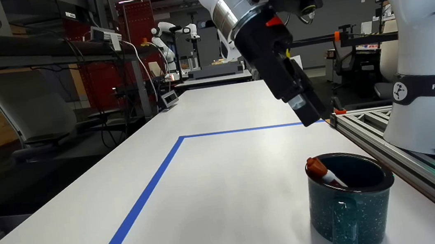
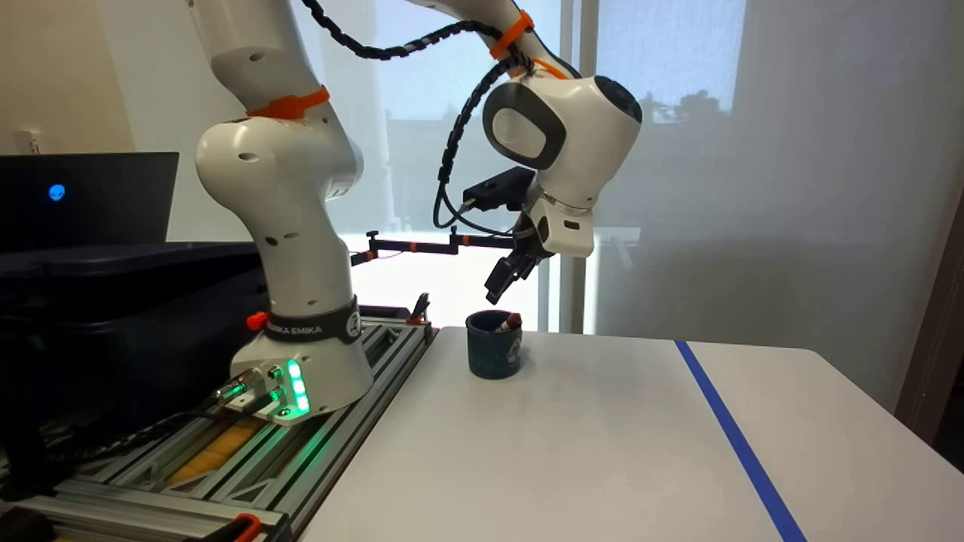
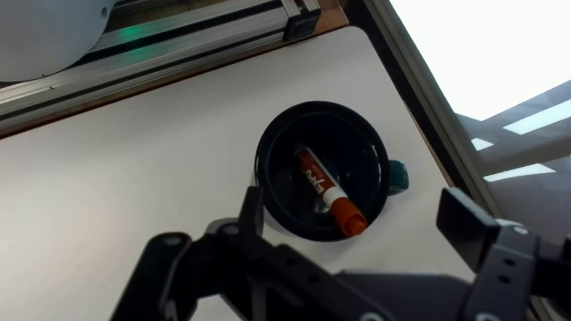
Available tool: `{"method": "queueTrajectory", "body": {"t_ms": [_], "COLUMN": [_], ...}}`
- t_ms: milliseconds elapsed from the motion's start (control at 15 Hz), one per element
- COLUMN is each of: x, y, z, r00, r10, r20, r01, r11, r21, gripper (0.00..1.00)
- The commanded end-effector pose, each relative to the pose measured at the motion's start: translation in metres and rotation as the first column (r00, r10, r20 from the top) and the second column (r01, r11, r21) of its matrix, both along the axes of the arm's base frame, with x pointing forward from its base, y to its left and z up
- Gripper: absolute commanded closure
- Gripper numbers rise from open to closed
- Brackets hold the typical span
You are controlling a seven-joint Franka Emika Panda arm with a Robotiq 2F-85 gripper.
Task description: Remove the red marker from the mug.
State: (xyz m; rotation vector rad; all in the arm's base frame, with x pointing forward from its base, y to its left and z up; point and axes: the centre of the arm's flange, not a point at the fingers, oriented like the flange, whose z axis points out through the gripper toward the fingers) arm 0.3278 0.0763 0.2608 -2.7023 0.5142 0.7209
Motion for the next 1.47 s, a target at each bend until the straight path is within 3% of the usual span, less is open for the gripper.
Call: {"method": "queueTrajectory", "body": {"t_ms": [0,333,733,800,867,1000,1133,1200,1267,1400], "x": [-0.009,-0.005,0.013,0.015,0.016,0.018,0.02,0.021,0.021,0.022], "y": [0.01,0.02,0.025,0.026,0.027,0.03,0.033,0.034,0.035,0.036], "z": [-0.021,-0.044,-0.06,-0.062,-0.063,-0.062,-0.061,-0.06,-0.059,-0.057], "r00": [0.999,0.997,1.0,1.0,1.0,1.0,1.0,1.0,1.0,1.0], "r10": [0.054,0.071,0.011,0.008,0.005,0.001,0.0,-0.002,-0.002,-0.002], "r20": [-0.006,-0.032,0.016,0.02,0.02,0.019,0.021,0.022,0.019,0.02], "r01": [-0.053,-0.068,-0.012,-0.009,-0.006,-0.002,-0.001,0.001,0.001,0.001], "r11": [0.996,0.994,0.999,0.999,0.999,0.999,0.999,0.999,0.999,0.998], "r21": [0.068,0.084,0.045,0.044,0.042,0.045,0.049,0.051,0.054,0.057], "gripper": [0.0,0.0,0.0,0.16,0.14,0.31,0.2,0.23,0.18,0.17]}}
